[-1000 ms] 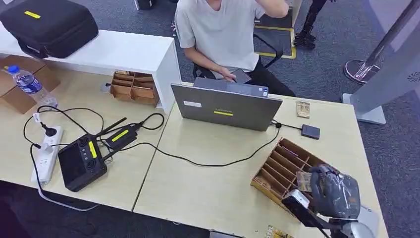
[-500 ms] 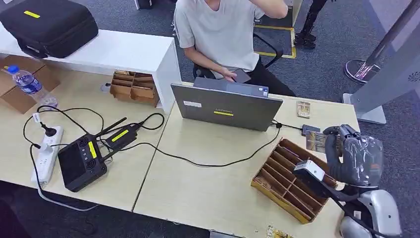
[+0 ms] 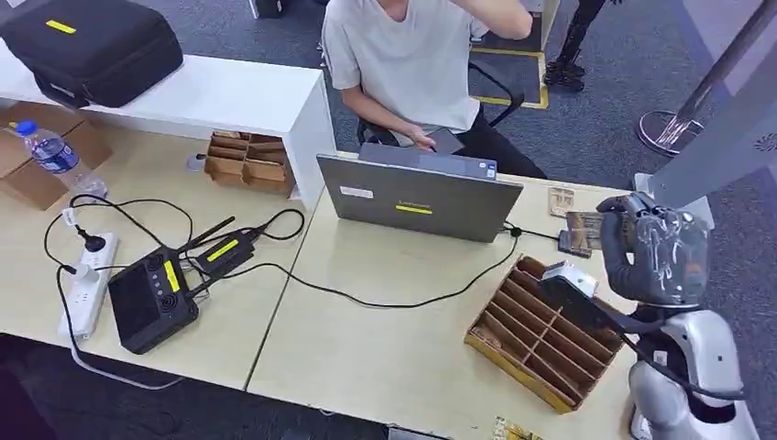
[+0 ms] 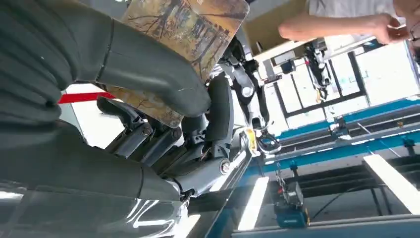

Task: Pass the card to the sensor for recognition and then transmit it.

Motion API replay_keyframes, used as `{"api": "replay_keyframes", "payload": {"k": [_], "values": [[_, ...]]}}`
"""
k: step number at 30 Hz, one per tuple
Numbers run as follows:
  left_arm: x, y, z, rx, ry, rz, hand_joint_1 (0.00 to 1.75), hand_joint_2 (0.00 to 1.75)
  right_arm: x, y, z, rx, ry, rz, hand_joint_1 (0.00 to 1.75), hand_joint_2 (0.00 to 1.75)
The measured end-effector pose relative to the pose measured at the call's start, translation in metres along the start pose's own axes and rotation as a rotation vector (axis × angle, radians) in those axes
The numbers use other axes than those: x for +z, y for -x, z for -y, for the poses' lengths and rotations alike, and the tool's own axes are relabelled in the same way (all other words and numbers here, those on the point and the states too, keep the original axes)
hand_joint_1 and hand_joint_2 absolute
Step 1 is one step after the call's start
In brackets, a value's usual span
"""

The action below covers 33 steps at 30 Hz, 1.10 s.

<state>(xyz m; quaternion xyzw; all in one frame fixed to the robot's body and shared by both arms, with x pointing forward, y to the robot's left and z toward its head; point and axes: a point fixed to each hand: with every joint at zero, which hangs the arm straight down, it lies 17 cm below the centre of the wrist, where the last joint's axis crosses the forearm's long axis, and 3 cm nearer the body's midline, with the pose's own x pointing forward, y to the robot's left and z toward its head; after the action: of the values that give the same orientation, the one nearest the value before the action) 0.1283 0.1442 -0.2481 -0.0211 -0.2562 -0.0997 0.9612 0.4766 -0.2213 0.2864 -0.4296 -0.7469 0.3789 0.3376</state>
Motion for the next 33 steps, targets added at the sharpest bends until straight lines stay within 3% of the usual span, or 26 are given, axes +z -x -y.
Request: {"api": "replay_keyframes", "payload": {"k": [8, 19, 26, 33], "values": [[0.000, -0.002, 0.001, -0.007, 0.008, 0.004, 0.00, 1.75, -0.013, 0.002, -0.004, 0.033, -0.010, 0.001, 1.75, 1.75], [0.000, -0.008, 0.015, -0.072, 0.065, 0.010, 0.00, 1.75, -0.127, 0.026, 0.004, 0.205, -0.018, -0.068, 1.75, 1.75], [0.001, -0.001, 0.019, -0.074, 0.081, -0.029, 0.00, 1.75, -0.161, 0.037, -0.008, 0.257, -0.087, -0.117, 1.75, 1.75], [0.001, 0.000, 0.021, -0.079, 0.087, -0.038, 0.00, 1.75, -0.173, 0.050, -0.028, 0.305, -0.177, -0.179, 1.75, 1.75]]}}
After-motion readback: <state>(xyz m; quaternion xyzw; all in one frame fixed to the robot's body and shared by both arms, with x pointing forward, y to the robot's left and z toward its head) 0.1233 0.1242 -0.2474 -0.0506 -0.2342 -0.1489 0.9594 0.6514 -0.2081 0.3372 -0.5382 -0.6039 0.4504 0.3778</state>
